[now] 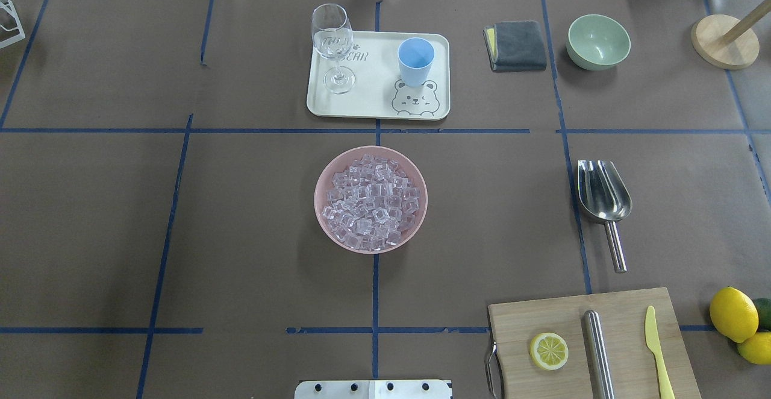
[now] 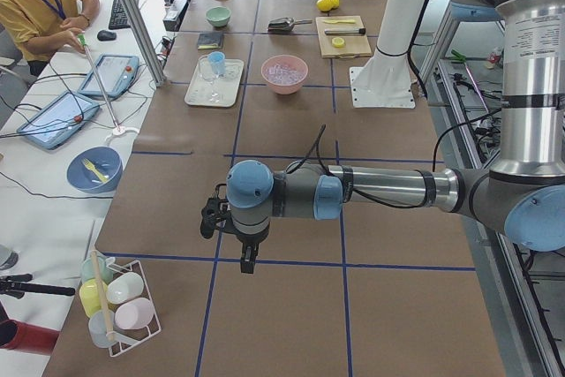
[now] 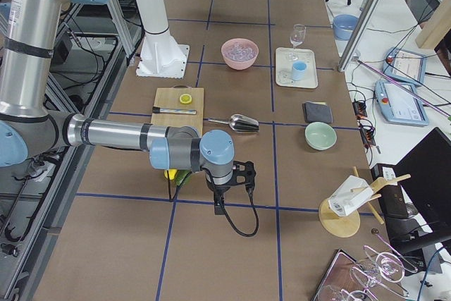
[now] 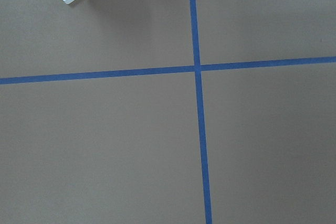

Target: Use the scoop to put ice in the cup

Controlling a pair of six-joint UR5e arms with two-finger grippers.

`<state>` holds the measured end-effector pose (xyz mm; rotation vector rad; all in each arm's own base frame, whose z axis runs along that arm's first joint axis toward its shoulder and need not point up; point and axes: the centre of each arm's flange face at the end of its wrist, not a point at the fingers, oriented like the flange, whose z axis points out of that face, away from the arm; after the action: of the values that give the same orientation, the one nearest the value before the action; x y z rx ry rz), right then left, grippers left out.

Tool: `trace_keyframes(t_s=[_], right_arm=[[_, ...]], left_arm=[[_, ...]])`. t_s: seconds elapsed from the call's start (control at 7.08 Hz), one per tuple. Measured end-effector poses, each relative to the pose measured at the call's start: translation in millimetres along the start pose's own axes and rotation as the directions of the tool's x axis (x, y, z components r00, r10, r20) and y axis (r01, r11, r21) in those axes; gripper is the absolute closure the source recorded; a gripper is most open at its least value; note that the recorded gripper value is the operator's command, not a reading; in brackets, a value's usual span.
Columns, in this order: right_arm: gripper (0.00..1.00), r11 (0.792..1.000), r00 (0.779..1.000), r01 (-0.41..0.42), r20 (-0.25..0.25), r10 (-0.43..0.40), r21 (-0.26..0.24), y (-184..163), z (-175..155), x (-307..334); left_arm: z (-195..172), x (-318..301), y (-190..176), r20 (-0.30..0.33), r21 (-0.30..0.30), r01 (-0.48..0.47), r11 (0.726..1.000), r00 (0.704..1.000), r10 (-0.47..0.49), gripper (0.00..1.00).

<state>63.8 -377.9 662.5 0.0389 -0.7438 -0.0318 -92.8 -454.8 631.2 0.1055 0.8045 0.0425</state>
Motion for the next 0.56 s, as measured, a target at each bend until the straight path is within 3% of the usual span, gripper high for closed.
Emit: trace_keyframes(t_s=[0.56], right_arm=[[0.00, 1.000, 1.000, 0.019, 0.004, -0.019, 0.009, -2.2, -3.5, -3.6]], left_arm=[[-2.1, 5.7, -3.2, -0.001, 0.006, -0.015, 1.000, 1.000, 0.015, 0.00]])
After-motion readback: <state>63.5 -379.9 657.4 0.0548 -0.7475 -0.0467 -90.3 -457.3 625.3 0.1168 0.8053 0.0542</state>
